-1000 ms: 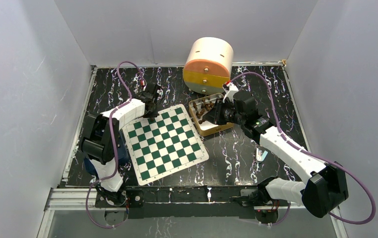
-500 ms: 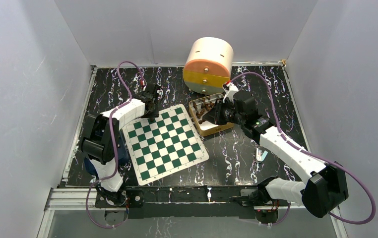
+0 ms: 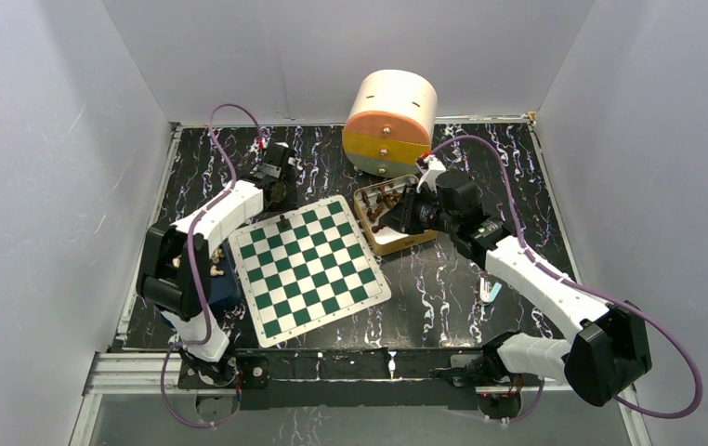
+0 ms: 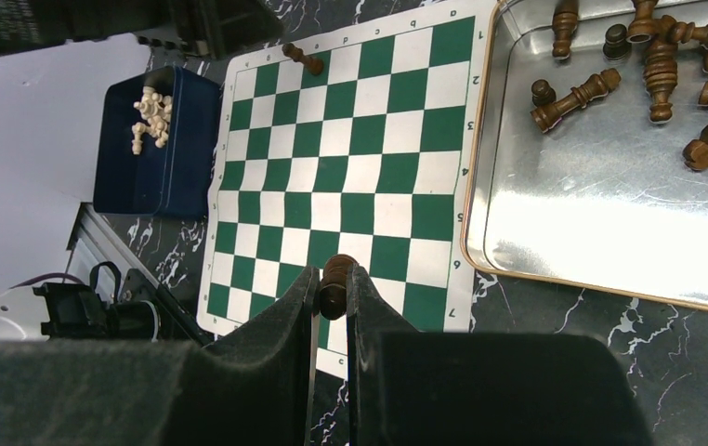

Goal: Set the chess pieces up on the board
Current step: Place the chess piece on the chessboard.

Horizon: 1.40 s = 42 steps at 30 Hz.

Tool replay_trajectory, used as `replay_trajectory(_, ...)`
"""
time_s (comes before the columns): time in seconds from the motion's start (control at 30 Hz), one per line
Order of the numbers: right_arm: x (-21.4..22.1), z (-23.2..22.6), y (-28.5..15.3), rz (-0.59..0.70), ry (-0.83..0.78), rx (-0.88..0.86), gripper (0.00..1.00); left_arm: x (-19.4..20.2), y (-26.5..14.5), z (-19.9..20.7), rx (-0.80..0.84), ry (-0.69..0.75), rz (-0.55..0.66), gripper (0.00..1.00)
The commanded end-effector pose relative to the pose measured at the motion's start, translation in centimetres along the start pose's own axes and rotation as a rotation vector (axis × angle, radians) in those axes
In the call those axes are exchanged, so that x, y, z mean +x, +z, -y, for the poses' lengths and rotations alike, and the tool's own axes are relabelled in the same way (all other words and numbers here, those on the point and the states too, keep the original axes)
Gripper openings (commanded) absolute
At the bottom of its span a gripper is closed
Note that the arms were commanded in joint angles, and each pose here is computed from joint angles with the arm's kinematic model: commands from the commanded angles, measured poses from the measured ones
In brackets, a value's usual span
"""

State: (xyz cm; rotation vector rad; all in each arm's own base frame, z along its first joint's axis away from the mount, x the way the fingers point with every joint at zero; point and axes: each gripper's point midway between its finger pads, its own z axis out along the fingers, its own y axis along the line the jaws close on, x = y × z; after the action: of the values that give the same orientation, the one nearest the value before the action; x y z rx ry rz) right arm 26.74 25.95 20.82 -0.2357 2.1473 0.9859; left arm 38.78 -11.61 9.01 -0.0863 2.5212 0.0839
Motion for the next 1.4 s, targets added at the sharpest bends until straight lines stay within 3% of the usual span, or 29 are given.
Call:
replay_trajectory(0.0, -1.6, -1.3, 0.2, 0.045, -0.019, -0.044, 0.09, -2.8, -4.3, -0.2, 0.054, -0.055, 0.078, 0.42)
replay_trajectory(0.3, -1.6, -1.5, 0.6, 0.03, -0.008, -0.052, 0.09, -1.8, -7.7, -1.4, 0.076, -0.066, 0.098, 0.49)
replay_trajectory(0.6, -2.7, -2.4, 2.6, 0.024, -0.037, -0.038, 0.09, 0.8, -12.0, -4.1, 0.092, -0.081, 0.192, 0.68)
replay_trajectory(0.63, -2.9, -2.3, 3.0, 0.025, -0.045, -0.022, 0.09, 1.2, -12.3, -4.6, 0.084, -0.082, 0.207, 0.79)
replay_trajectory(0.7, -3.0, -2.5, 4.0, 0.01, -0.064, -0.005, 0.09, 1.8, -13.0, -5.6, 0.073, -0.088, 0.244, 0.85)
replay_trajectory(1.0, -4.0, -2.4, 10.4, -0.031, -0.172, 0.116, 0.09, 4.1, -15.5, -8.5, 0.052, -0.119, 0.374, 0.92)
replay_trajectory(1.37, -4.2, -1.7, 18.8, -0.085, -0.327, 0.273, 0.1, 2.6, -18.8, -10.5, 0.023, -0.154, 0.532, 0.93)
